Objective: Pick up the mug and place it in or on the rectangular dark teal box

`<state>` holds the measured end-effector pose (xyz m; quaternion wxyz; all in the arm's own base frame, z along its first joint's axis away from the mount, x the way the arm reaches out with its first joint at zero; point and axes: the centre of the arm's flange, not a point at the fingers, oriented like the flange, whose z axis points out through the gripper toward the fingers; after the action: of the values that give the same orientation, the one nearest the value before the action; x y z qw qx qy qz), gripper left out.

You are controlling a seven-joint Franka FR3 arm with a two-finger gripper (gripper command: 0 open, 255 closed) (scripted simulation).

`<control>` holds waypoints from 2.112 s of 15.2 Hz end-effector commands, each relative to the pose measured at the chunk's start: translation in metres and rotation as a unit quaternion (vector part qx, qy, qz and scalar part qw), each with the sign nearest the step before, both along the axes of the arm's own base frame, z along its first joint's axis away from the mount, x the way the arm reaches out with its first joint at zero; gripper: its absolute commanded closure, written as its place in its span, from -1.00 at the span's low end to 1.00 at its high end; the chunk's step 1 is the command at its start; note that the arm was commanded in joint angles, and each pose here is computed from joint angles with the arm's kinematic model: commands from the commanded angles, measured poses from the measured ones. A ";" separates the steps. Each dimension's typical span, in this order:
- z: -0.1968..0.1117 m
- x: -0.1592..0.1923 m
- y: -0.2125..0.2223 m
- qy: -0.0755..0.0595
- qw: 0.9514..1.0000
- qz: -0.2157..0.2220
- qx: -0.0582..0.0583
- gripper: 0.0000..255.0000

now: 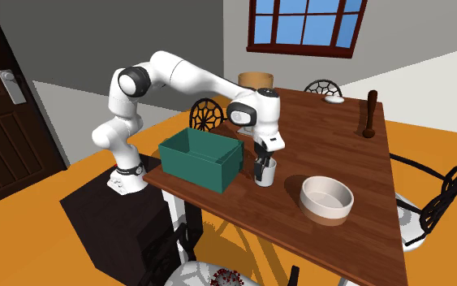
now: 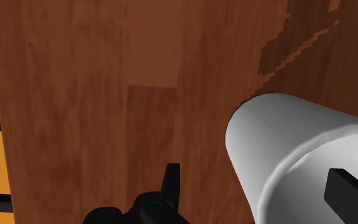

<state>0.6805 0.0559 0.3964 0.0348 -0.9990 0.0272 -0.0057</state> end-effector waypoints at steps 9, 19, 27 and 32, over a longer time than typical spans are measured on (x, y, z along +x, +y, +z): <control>-0.001 0.000 0.000 0.000 1.000 0.000 0.000 1.00; 0.015 0.000 0.000 0.000 1.000 0.000 0.000 1.00; 0.057 0.000 0.000 0.000 1.000 0.000 0.000 1.00; 0.083 0.000 0.000 0.000 1.000 0.000 0.000 1.00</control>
<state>0.6812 0.0547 0.4735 0.0349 -0.9990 0.0272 -0.0061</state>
